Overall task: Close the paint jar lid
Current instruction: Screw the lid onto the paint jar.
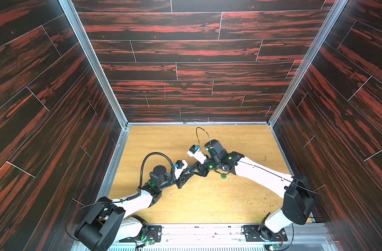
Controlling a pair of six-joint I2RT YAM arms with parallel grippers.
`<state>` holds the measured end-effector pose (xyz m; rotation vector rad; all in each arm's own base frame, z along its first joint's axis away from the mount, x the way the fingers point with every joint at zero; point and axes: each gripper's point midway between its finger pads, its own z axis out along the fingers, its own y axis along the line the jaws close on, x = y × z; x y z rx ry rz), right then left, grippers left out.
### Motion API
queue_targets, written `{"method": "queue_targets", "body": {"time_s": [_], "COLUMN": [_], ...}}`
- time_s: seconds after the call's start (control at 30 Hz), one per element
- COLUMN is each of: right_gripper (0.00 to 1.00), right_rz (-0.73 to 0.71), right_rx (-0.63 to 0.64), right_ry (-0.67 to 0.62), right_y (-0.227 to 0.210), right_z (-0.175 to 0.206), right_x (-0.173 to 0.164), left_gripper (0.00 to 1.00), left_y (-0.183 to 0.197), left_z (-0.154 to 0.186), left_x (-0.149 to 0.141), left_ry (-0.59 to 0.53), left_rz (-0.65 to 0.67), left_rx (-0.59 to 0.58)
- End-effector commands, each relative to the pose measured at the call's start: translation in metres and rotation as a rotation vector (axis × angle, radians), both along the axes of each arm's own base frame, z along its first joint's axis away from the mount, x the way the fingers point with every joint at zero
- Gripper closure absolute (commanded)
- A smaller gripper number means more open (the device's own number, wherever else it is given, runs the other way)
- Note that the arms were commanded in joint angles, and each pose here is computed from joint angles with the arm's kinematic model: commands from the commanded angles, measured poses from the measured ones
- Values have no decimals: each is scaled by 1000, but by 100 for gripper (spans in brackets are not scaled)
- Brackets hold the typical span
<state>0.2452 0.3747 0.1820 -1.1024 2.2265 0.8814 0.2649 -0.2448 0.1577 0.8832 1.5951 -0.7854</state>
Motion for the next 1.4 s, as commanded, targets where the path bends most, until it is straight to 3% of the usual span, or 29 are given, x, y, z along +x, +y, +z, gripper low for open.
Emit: {"method": "queue_targets", "body": {"time_s": [0.0, 0.2, 0.37, 0.73, 0.8, 1.0, 1.23, 1.37], "right_gripper": [95, 96, 97, 94, 88, 49, 31, 13], "right_rz": [-316, -569, -687, -699, -680, -648, -651, -576], "right_rx": [-52, -96, -145, -127, -114, -90, -89, -71], "right_ry": [62, 121, 201, 189, 183, 123, -46, -168], "right_y": [-2, 9, 19, 36, 38, 30, -12, -34], "right_z": [-2, 0, -13, -6, -1, 23, 65, 87], "right_x": [22, 14, 11, 15, 14, 18, 29, 33], "left_gripper": [100, 100, 100, 100, 100, 100, 100, 100], "left_y": [3, 14, 18, 20, 20, 20, 16, 5], "left_z": [39, 42, 45, 39, 35, 24, 10, 8], "left_x": [14, 34, 44, 48, 48, 44, 31, 15], "left_ry": [-152, -155, -151, -146, -141, -118, -90, -73], "left_rz": [66, 199, 256, 292, 287, 273, 209, 98], "left_rx": [-54, -71, -105, -93, -84, -50, -18, -33]}}
